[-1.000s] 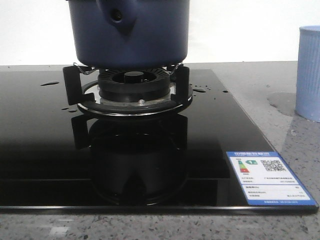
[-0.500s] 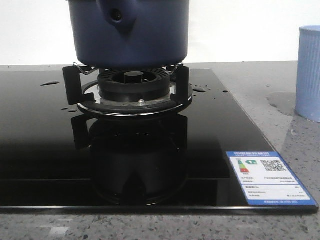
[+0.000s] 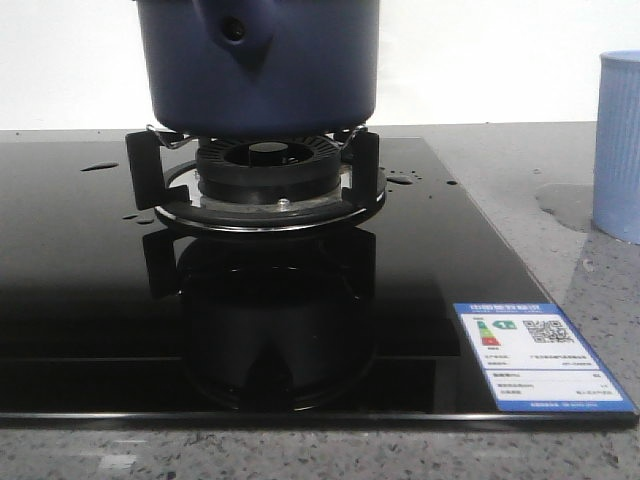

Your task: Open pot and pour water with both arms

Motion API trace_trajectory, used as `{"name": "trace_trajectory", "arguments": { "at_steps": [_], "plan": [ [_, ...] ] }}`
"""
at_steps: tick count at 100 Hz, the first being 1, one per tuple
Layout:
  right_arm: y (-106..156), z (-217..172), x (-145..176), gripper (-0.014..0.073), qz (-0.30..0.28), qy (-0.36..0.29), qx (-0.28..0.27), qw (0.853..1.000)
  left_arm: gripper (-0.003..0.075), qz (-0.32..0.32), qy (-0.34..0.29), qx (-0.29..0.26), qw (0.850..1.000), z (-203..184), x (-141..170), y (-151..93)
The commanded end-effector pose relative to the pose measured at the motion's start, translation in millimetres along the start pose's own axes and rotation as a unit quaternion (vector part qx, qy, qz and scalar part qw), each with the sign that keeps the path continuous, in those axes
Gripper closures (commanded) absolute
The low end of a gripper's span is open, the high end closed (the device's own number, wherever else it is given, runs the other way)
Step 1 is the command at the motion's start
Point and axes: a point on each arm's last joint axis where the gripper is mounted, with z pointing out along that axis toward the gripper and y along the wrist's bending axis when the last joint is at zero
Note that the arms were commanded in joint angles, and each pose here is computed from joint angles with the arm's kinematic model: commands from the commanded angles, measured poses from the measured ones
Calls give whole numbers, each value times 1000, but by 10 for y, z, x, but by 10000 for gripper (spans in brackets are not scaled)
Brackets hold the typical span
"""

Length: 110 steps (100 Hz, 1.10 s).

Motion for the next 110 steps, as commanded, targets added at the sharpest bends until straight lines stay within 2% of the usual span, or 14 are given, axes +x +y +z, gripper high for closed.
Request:
{"name": "trace_trajectory", "arguments": {
  "at_steps": [1, 16, 34, 49, 57, 62, 68, 77, 89, 95, 101, 110],
  "plan": [
    [41, -26, -108, 662, 21, -33, -9, 999, 739, -26, -4, 5, 1000, -21, 5, 20],
    [246, -69, -343, 661, 20, 31, -27, 999, 739, 49, 74, 32, 996, -30, 55, -219],
    [500, -22, -629, 661, 13, 166, -27, 986, 738, 151, 155, 30, 976, 44, 46, -522],
    [703, 102, -877, 661, 7, 291, -19, 956, 738, 254, 245, 48, 934, 180, 38, -865],
    [793, 179, -964, 661, 9, 370, -15, 929, 738, 286, 307, 58, 906, 273, 65, -1009],
    [855, 214, -1039, 661, 5, 402, -21, 915, 738, 309, 348, 85, 881, 326, 92, -1126],
    [937, 239, -1089, 661, -15, 431, -55, 901, 738, 323, 378, 137, 857, 365, 117, -1281],
    [1096, 272, -1176, 661, -23, 421, -136, 897, 738, 305, 401, 226, 834, 414, 157, -1512],
    [1257, 288, -1263, 662, -63, 358, -245, 899, 738, 305, 436, 325, 782, 486, 215, -1735],
    [1333, 276, -1304, 663, -111, 315, -309, 891, 738, 306, 449, 351, 762, 548, 247, -1788],
    [1398, 270, -1354, 663, -152, 264, -358, 883, 738, 317, 448, 368, 751, 611, 261, -1846],
    [1442, 283, -1421, 663, -197, 198, -385, 879, 738, 340, 444, 392, 730, 708, 295, -1907]
  ]
}}
